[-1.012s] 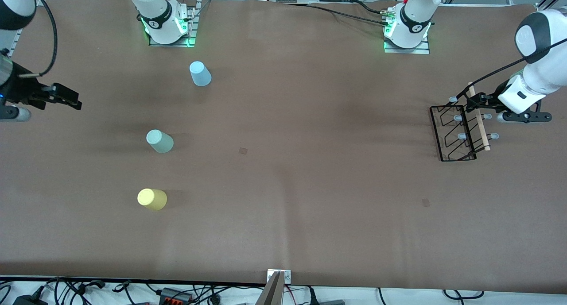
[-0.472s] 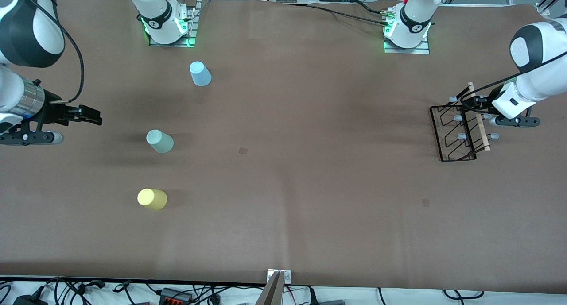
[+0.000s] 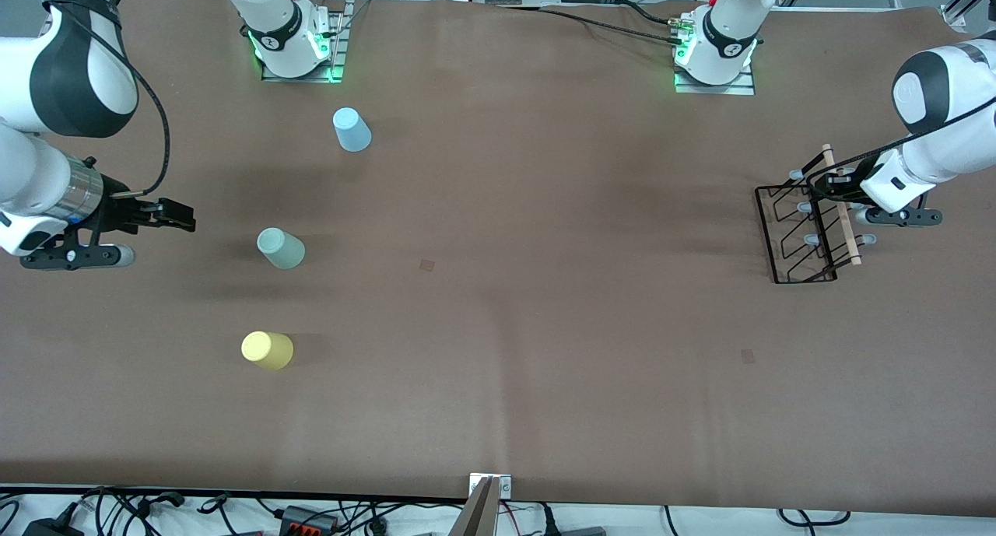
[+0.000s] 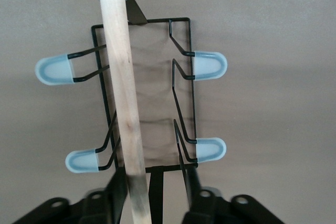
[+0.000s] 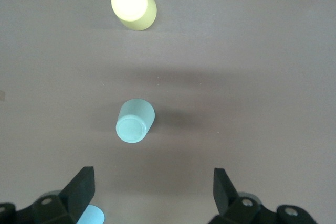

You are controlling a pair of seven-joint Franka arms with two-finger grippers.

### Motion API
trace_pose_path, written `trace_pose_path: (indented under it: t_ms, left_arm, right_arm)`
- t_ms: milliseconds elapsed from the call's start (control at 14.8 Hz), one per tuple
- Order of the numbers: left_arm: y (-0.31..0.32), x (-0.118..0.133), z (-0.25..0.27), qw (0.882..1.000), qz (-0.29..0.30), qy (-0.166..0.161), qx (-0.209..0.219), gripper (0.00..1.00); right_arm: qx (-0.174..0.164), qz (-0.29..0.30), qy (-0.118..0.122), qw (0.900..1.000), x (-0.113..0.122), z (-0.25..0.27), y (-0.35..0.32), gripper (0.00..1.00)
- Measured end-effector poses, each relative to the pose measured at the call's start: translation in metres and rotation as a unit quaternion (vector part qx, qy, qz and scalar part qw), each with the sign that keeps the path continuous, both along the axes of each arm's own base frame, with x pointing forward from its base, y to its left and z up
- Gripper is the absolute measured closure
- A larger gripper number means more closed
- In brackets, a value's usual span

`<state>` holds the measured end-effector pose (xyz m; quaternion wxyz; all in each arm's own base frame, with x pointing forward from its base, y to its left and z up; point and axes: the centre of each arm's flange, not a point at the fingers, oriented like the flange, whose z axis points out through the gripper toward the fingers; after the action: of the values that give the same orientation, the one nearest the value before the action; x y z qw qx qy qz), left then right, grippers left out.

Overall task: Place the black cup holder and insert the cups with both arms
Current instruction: 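Lower the right gripper around the teal cup while the left gripper carries the rack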

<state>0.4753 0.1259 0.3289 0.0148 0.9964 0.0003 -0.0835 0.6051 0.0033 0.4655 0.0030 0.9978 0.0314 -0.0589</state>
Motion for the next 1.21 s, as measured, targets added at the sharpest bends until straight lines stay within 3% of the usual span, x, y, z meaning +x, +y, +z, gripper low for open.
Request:
trace_pose_path:
  t_ms: [135, 270, 405, 945, 1215]
  left_arm:
    - [0.003, -0.001, -0.001, 1.0, -0.001, 0.0, -0.001, 0.55]
    - [0.014, -0.004, -0.001, 1.0, -0.009, 0.0, -0.004, 0.77]
    - [0.024, -0.007, -0.003, 1.0, -0.013, 0.001, -0.008, 0.82]
    - [0.026, -0.007, -0.001, 1.0, -0.017, 0.001, -0.01, 0.84]
    - [0.006, 0.011, 0.028, 0.999, -0.023, 0.026, -0.021, 0.84]
  right_arm:
    - [0.0, 0.001, 0.0, 1.0, 0.0, 0.0, 0.001, 0.0]
    - [0.0, 0.001, 0.0, 1.0, 0.0, 0.0, 0.001, 0.0]
    - [0.0, 0.001, 0.003, 1.0, 0.0, -0.003, 0.001, 0.0]
    - [-0.002, 0.015, 0.041, 0.999, 0.009, -0.054, 0.018, 0.0]
    - [-0.003, 0.024, 0.057, 0.998, 0.013, -0.082, 0.03, 0.0]
